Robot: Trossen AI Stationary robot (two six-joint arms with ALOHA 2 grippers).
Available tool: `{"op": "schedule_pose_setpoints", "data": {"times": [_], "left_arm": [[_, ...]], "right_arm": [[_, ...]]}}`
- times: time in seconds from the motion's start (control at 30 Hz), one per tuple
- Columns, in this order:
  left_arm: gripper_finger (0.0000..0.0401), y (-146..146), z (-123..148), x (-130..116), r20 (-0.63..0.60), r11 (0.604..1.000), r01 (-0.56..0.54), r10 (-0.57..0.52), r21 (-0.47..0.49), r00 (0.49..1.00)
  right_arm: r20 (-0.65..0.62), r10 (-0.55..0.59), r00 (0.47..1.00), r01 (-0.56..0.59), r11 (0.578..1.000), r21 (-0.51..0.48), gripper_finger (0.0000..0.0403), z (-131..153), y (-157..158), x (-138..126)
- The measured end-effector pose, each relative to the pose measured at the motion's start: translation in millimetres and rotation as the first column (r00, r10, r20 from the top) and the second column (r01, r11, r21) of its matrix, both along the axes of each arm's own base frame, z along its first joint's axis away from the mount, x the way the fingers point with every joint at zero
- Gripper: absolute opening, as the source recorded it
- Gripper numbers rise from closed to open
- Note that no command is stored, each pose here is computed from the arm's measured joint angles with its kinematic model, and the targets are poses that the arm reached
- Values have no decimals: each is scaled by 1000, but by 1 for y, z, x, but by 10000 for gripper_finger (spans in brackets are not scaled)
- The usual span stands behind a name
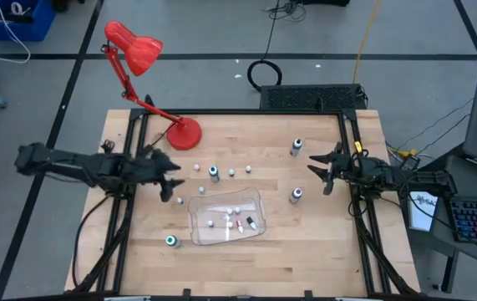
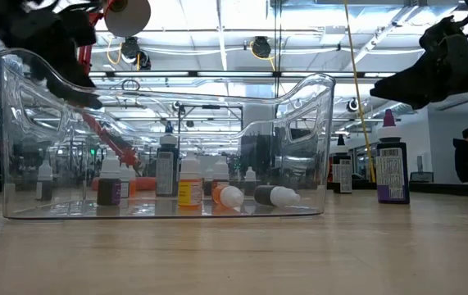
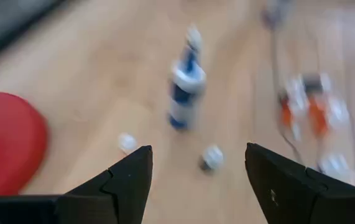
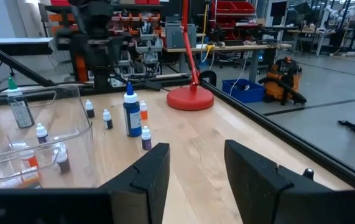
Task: Pick & Place food coloring
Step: Put the left small black food coloring into the bin
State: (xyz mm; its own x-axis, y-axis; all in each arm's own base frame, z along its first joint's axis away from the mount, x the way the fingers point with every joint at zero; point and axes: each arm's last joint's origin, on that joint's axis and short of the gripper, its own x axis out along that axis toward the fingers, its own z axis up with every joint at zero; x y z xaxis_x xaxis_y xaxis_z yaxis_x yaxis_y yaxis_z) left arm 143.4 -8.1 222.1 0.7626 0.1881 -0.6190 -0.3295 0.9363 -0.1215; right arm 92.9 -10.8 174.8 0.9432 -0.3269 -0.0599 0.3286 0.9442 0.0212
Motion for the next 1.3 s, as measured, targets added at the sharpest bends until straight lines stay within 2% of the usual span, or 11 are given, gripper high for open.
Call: {"op": "schedule_pose_setpoints", "data": {"times": [0.1, 0.27, 0.43, 0.67, 0.83, 1.03, 1.3], "left_arm": [[257, -12, 8, 20, -210, 998, 51, -60, -48, 976], [257, -28, 2, 41, -516, 977, -112, 1, -184, 856], [257, -34, -21, 54, -629, 956, -242, 85, -168, 772], [257, -37, -46, 65, -719, 950, -288, 115, -123, 685], [257, -39, -54, 71, -733, 940, -308, 109, -143, 672], [257, -40, -55, 78, -694, 942, -293, 102, -162, 713], [257, -40, -56, 77, -699, 949, -278, 96, -151, 708]], "right_arm": [[1, 0, 1000, 0, 1000, 0, 141, 0, 0, 0], [2, 0, 1000, 0, 1000, 0, 141, 0, 0, 0], [3, 0, 1000, 0, 1000, 0, 141, 0, 0, 0], [5, 0, 1000, 0, 1000, 0, 141, 1, 0, 0], [6, 0, 1000, 0, 1000, 0, 141, 1, 0, 0], [6, 1, 1000, -1, 1000, 0, 141, 1, 0, 0], [7, 1, 1000, -1, 1000, 0, 141, 1, 0, 0]]}}
